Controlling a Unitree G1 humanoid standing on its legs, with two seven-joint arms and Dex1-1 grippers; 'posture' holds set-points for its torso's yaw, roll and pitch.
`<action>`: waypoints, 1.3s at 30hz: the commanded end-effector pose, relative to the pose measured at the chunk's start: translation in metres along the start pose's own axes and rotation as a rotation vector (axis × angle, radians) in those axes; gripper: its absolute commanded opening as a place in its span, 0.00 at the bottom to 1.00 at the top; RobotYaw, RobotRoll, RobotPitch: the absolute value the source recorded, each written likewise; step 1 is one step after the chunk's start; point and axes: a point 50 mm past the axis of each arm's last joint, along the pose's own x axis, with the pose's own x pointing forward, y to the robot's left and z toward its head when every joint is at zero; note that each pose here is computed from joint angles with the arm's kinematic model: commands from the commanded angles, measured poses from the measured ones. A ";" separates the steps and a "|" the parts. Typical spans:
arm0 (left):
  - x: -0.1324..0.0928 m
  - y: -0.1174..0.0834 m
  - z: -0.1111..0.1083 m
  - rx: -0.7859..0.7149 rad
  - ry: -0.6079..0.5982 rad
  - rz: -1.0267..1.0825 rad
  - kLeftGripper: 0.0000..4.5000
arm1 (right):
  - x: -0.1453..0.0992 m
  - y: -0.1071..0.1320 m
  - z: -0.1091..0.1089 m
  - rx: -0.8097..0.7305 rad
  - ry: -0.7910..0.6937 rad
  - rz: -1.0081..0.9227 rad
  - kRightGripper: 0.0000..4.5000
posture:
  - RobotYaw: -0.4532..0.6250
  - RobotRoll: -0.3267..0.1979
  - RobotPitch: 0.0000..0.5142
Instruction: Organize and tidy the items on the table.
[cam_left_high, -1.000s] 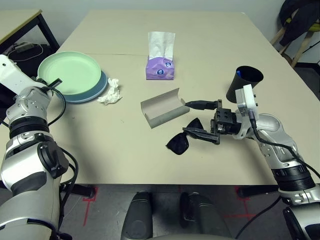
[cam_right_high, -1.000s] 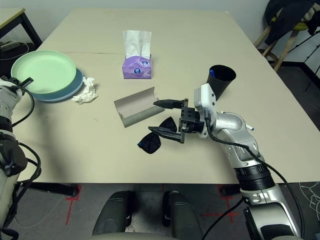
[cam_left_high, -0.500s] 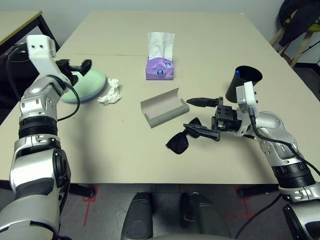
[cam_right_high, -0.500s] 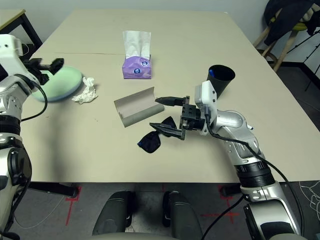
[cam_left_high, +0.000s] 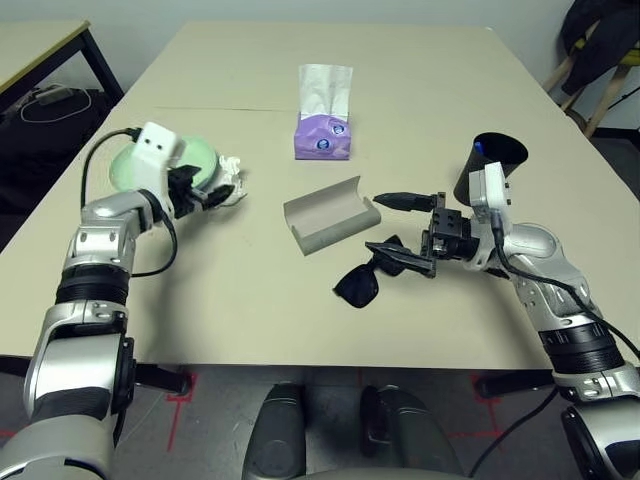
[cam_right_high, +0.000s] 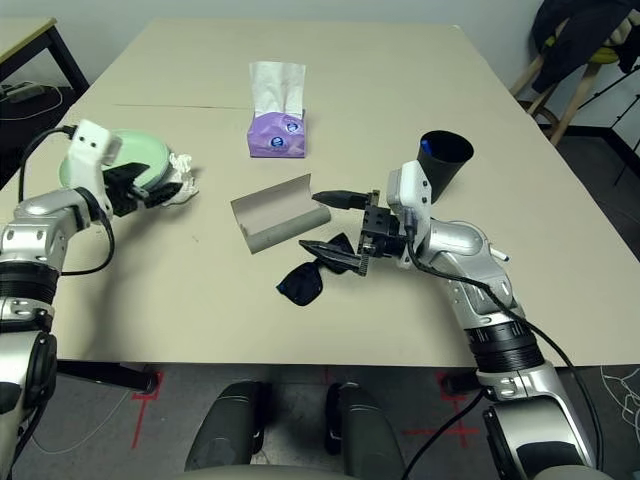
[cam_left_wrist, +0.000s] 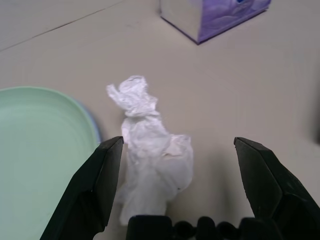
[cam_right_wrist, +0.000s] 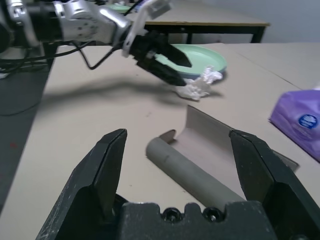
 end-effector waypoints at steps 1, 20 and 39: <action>0.006 -0.006 -0.003 0.022 0.016 -0.030 1.00 | -0.002 -0.002 -0.007 0.043 0.031 -0.068 1.00 | 0.56 0.62 0.20; 0.009 0.000 -0.018 0.014 0.149 0.054 0.80 | 0.007 -0.001 0.012 0.003 -0.045 -0.047 1.00 | 0.54 0.62 0.20; -0.013 0.033 0.067 0.034 -0.129 0.244 0.01 | 0.014 0.002 0.017 0.016 -0.059 -0.050 1.00 | 0.56 0.62 0.19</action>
